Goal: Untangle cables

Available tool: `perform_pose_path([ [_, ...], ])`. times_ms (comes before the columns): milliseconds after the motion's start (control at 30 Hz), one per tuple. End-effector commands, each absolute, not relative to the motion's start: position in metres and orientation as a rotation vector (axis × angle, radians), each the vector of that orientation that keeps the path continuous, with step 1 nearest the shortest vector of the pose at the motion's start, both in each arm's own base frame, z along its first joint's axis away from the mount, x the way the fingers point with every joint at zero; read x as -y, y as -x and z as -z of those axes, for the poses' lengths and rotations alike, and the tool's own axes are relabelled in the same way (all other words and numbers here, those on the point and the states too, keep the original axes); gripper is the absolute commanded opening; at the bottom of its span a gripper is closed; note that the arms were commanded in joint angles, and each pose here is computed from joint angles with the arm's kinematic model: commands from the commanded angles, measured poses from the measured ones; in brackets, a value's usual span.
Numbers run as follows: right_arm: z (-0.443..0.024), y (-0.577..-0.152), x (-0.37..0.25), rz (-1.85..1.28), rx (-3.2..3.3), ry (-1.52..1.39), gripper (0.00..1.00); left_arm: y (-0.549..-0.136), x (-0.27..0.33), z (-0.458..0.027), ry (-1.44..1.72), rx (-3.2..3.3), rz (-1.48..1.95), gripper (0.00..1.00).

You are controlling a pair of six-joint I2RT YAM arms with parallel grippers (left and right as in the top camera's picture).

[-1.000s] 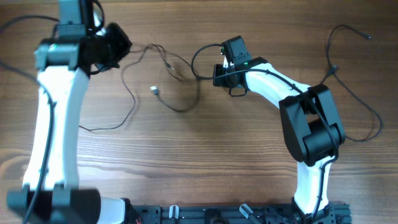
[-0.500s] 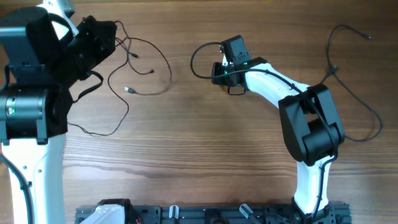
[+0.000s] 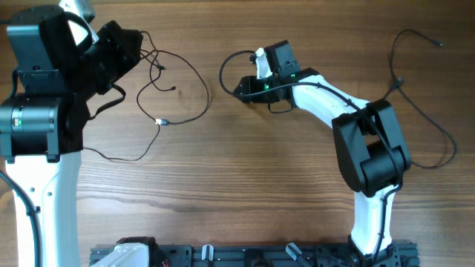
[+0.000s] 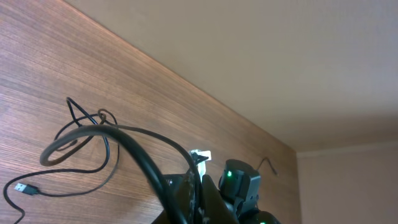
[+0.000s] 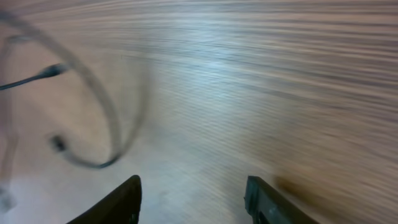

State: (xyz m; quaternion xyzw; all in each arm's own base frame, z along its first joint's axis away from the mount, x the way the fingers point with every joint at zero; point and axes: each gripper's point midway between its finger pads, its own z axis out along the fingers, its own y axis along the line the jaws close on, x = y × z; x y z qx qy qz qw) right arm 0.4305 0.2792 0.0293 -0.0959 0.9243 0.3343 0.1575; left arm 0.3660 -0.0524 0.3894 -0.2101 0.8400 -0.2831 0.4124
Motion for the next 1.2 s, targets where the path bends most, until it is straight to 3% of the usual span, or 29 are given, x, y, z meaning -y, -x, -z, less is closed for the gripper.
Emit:
perform_pose_path([
  [0,-0.044,-0.403,-0.310,-1.310,-2.546,0.495,0.62,-0.367,0.055,-0.389,0.504,-2.124,0.720,0.04],
  [167,-0.125,-0.373,-0.342,-1.855,-2.087,0.840,0.67,-0.368,0.056,-0.382,0.514,-2.149,0.722,0.04],
  [433,-0.176,-0.376,-0.385,-1.891,-1.907,0.850,0.71,-0.370,0.060,-0.371,0.538,-2.193,0.750,0.04],
  [600,-0.165,-0.396,-0.409,-1.751,-1.996,0.631,0.81,-0.365,0.062,-0.365,0.578,-2.223,0.775,0.04],
  [800,-0.160,-0.395,-0.419,-1.700,-2.014,0.601,0.84,-0.359,0.063,-0.356,0.616,-2.264,0.785,0.04],
  [967,-0.119,-0.421,-0.385,-1.569,-2.227,0.407,0.80,-0.351,0.064,-0.333,0.602,-2.361,0.748,0.04],
  [1167,-0.071,-0.431,-0.324,-1.404,-2.448,0.316,0.79,-0.343,0.082,-0.266,0.644,-2.590,0.736,0.04],
])
